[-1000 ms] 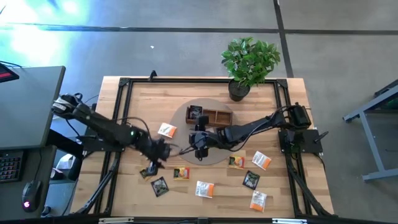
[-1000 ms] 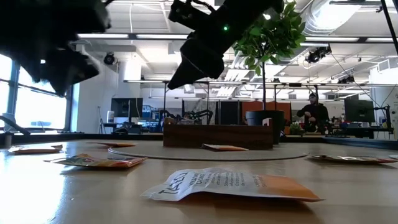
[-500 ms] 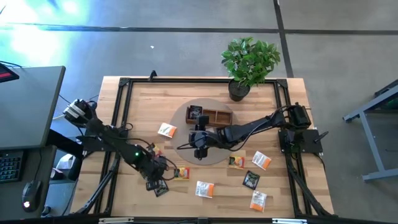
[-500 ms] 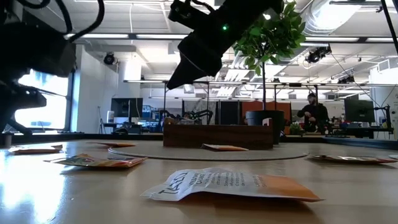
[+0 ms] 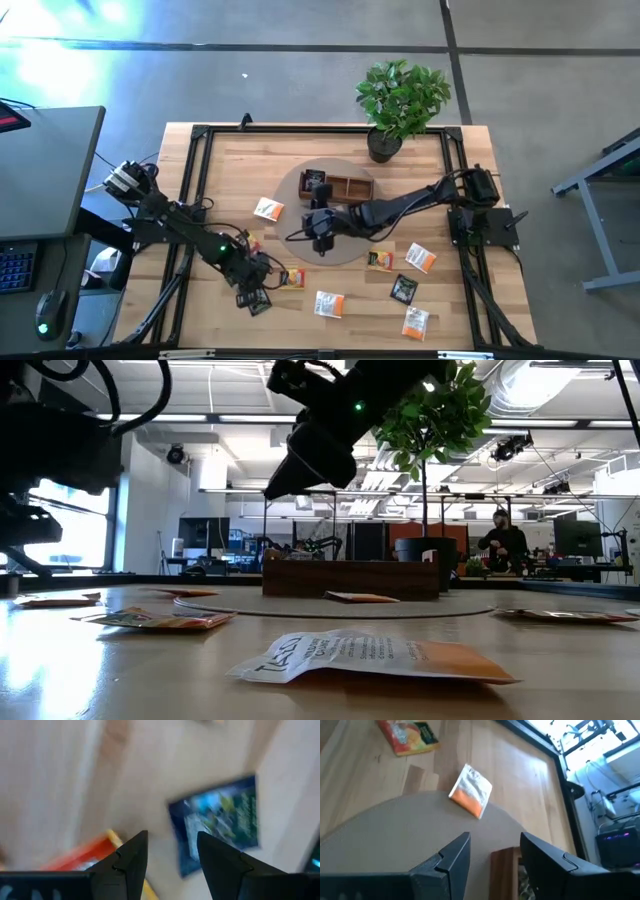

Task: Pick & Place Tea
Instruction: Put the black tea bag into the left side area of the wooden organizer

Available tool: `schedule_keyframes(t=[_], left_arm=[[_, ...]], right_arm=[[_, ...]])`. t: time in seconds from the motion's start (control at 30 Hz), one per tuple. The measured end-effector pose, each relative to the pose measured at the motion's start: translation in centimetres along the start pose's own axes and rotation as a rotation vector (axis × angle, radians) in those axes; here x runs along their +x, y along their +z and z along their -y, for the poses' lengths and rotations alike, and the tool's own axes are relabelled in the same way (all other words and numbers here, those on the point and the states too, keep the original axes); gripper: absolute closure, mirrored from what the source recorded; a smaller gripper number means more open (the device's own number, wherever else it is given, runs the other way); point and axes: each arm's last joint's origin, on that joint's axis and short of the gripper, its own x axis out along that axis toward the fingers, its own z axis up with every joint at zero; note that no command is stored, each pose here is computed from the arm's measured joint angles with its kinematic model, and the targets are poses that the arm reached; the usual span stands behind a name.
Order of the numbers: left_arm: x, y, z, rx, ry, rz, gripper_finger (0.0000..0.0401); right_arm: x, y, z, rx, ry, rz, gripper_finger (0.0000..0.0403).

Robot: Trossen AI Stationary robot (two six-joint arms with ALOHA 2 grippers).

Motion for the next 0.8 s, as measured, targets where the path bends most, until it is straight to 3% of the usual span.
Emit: schedule_keyframes(t=[0.33,0.8], left_arm=[[0.0,0.0,0.1,0.017,-0.015,0.001,0.0233],[0.6,-0.5,0.6,0.064,0.016,0.025,0.0233]], right_arm=[[0.8,0.2,1.4,0.015,0.055,0.083,0.0234],[1.0,0.1,1.9,0.024,0.062,0.09,0.0233]])
